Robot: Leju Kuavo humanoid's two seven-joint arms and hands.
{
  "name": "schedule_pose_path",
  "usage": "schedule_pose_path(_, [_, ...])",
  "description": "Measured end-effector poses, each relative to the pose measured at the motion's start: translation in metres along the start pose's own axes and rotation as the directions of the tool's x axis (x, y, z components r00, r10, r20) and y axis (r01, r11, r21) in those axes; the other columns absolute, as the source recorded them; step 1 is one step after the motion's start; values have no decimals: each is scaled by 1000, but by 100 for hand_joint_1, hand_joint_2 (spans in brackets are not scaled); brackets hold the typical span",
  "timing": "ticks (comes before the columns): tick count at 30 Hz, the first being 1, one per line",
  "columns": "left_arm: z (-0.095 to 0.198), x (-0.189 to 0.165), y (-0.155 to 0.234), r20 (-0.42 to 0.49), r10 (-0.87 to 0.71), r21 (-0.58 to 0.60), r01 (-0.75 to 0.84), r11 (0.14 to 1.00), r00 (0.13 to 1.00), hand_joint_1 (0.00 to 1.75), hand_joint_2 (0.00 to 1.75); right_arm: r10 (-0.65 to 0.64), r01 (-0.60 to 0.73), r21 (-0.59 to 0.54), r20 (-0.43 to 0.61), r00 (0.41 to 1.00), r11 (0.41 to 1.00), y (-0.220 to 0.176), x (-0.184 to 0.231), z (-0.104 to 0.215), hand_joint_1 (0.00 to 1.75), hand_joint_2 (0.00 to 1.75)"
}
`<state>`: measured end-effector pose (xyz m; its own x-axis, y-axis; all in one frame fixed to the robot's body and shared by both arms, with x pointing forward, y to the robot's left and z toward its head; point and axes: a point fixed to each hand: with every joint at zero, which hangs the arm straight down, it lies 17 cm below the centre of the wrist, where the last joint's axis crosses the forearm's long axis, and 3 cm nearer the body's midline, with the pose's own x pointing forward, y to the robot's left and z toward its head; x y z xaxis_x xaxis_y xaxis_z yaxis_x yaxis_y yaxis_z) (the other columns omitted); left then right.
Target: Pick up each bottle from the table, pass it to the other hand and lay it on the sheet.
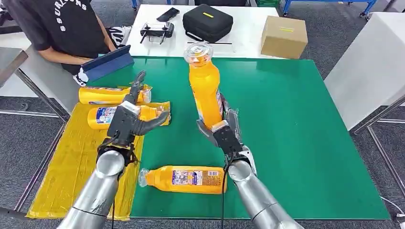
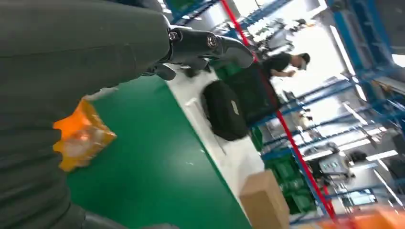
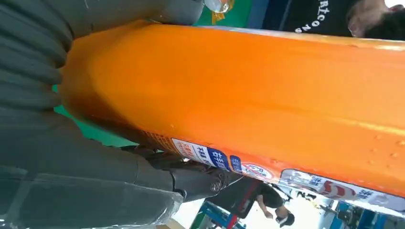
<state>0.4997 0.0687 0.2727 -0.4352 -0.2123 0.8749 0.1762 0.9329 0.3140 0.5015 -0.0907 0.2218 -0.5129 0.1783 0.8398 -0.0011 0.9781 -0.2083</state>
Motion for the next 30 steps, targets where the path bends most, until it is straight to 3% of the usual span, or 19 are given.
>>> schedule_pose_path(4, [-18,38,-31,60,4,-63,0,998,998,0,175,47,-47,-6,2,999,999,7,-11,-4,175,175])
schedule_pose_path(9, [-27,57,-52,88,26,-107,-16,994,996,0,175,88,-88,16,-33,996,996,19,-24,-8,175,175])
schedule_pose_path(21, [-31,52,-70,70,55,-139,-45,989,996,0,175,238,-238,36,1,971,971,44,-19,-16,175,175])
schedule_pose_path(30, [-33,46,-70,50,76,-134,-69,989,996,0,175,356,-363,33,124,926,931,50,7,-27,175,175])
